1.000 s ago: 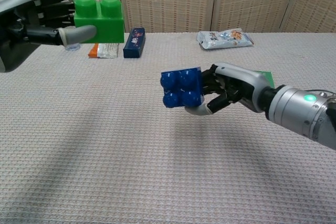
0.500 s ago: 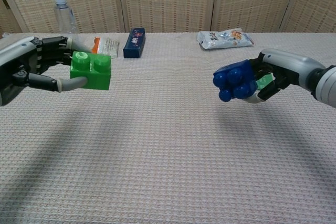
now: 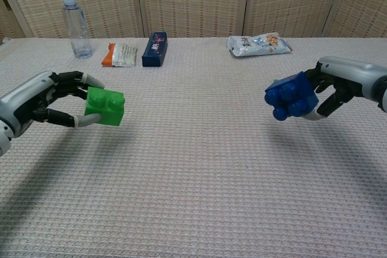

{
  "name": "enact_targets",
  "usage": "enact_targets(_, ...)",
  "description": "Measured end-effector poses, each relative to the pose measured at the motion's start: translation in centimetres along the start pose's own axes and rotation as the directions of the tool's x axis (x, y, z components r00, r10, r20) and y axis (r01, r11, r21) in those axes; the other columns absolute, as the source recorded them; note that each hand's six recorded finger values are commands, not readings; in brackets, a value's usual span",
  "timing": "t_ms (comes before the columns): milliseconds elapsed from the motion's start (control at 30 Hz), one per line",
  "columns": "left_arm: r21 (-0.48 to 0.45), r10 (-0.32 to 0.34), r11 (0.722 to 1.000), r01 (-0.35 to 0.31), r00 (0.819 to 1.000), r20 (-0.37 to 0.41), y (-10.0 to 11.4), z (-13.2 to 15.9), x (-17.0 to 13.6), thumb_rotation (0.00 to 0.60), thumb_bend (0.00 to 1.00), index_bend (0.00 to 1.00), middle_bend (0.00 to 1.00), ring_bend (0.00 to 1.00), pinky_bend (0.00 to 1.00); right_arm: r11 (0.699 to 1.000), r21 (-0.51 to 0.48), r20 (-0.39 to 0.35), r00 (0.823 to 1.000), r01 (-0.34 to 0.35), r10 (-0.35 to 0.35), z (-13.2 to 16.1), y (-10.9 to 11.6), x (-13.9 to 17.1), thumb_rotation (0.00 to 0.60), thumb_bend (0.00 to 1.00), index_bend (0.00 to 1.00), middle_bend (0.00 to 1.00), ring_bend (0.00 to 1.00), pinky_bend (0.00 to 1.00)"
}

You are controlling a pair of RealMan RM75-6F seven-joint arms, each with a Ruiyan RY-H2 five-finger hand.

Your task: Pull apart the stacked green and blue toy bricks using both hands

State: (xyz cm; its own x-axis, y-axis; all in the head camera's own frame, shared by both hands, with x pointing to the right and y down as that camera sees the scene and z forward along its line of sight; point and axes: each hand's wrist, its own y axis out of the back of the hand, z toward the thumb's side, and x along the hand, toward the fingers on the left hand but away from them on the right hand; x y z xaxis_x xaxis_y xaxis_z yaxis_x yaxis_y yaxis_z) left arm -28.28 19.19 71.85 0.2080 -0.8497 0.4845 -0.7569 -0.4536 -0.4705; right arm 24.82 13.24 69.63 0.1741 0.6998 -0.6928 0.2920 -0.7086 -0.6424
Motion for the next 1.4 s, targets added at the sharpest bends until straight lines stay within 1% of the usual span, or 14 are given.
enact_targets(233,-0.005,0.001,1.0,-0.001,1.0,-0.027,-0.3,-1.9,0.8,0.6,0.47,0.69,0.86,0.34,0.0,0.996,0.084,0.012,1.0,-0.016,0.015,-0.3,-0.1,0.4,0.6,0.36,0.84,0.24,0.25,0.19)
enact_targets(300,-0.001,-0.002,1.0,0.002,1.0,-0.025,-0.2,-2.0,0.9,0.6,0.47,0.65,0.85,0.32,0.0,0.994,0.11,0.024,0.999,-0.024,0.021,-0.6,-0.2,0.4,0.6,0.36,0.84,0.22,0.23,0.19)
enact_targets(333,0.003,-0.007,1.0,0.007,1.0,-0.025,-0.3,-2.0,0.9,0.6,0.47,0.61,0.82,0.3,0.0,0.993,0.113,0.031,0.999,-0.028,0.025,-0.7,-0.3,0.4,0.6,0.36,0.83,0.21,0.22,0.18)
enact_targets(400,0.011,-0.027,1.0,0.027,0.999,-0.031,-0.4,-2.2,0.8,0.6,0.46,0.52,0.69,0.23,0.0,0.993,0.109,0.05,0.998,-0.045,0.04,-1.0,-0.5,0.4,0.6,0.36,0.77,0.16,0.17,0.16)
enact_targets(500,0.007,-0.072,0.997,0.073,0.996,-0.049,-0.7,-2.5,0.7,0.6,0.43,0.4,0.42,0.1,0.0,0.991,0.097,0.082,0.993,-0.09,0.083,-1.5,-1.0,0.4,0.6,0.36,0.49,0.04,0.06,0.06)
enact_targets(567,0.018,-0.114,0.993,0.115,0.991,-0.063,-0.7,-2.7,0.6,0.6,0.39,0.29,0.24,0.02,0.0,0.987,0.096,0.098,0.988,-0.129,0.12,-1.6,-1.2,0.5,0.6,0.36,0.22,0.0,0.0,0.01)
enact_targets(633,0.032,-0.147,0.988,0.15,0.987,-0.069,-0.7,-2.7,0.4,0.6,0.36,0.23,0.15,0.0,0.0,0.983,0.102,0.098,0.985,-0.154,0.144,-1.4,-1.2,0.5,0.6,0.36,0.09,0.0,0.0,0.0)
enact_targets(700,0.048,-0.176,0.983,0.18,0.982,-0.072,-0.7,-2.6,0.3,0.6,0.35,0.16,0.09,0.0,0.0,0.982,0.109,0.092,0.985,-0.155,0.146,-1.1,-0.9,0.4,0.6,0.36,0.02,0.0,0.0,0.0)
enact_targets(767,0.06,-0.192,0.979,0.196,0.979,-0.071,-0.8,-2.4,0.2,0.6,0.33,0.11,0.05,0.0,0.0,0.982,0.113,0.086,0.986,-0.15,0.14,-0.9,-0.6,0.5,0.6,0.36,0.0,0.0,0.0,0.0)
enact_targets(900,0.073,-0.196,0.977,0.2,0.979,-0.056,-0.8,-1.8,0.3,0.6,0.29,0.06,0.0,0.0,0.0,0.983,0.125,0.075,0.989,-0.134,0.126,-0.6,0.4,1.0,0.6,0.36,0.0,0.0,0.0,0.0)
enact_targets(1100,0.089,-0.205,0.974,0.206,0.979,-0.022,-0.6,-0.5,0.5,0.6,0.29,0.03,0.0,0.0,0.0,0.984,0.14,0.055,0.993,-0.11,0.103,-0.3,2.4,2.0,0.6,0.36,0.0,0.0,0.0,0.0)
enact_targets(1200,0.147,-0.208,0.968,0.205,0.978,0.01,-0.4,0.1,0.5,0.6,0.3,0.01,0.0,0.0,0.0,0.979,0.18,0.026,0.996,-0.093,0.09,0.0,3.6,2.6,0.6,0.36,0.0,0.0,0.0,0.0)
enact_targets(1333,0.324,-0.242,0.922,0.211,0.969,0.057,-0.1,0.6,-0.1,0.6,0.31,0.01,0.0,0.0,0.0,0.973,0.222,-0.053,0.996,-0.059,0.072,1.1,4.3,3.7,0.6,0.36,0.0,0.0,0.0,0.0)
enact_targets(1400,0.442,-0.262,0.874,0.2,0.962,0.082,0.9,0.7,-0.9,0.6,0.32,0.04,0.04,0.0,0.0,0.97,0.241,-0.098,0.993,-0.037,0.063,1.4,4.5,4.7,0.6,0.36,0.0,0.0,0.0,0.0)
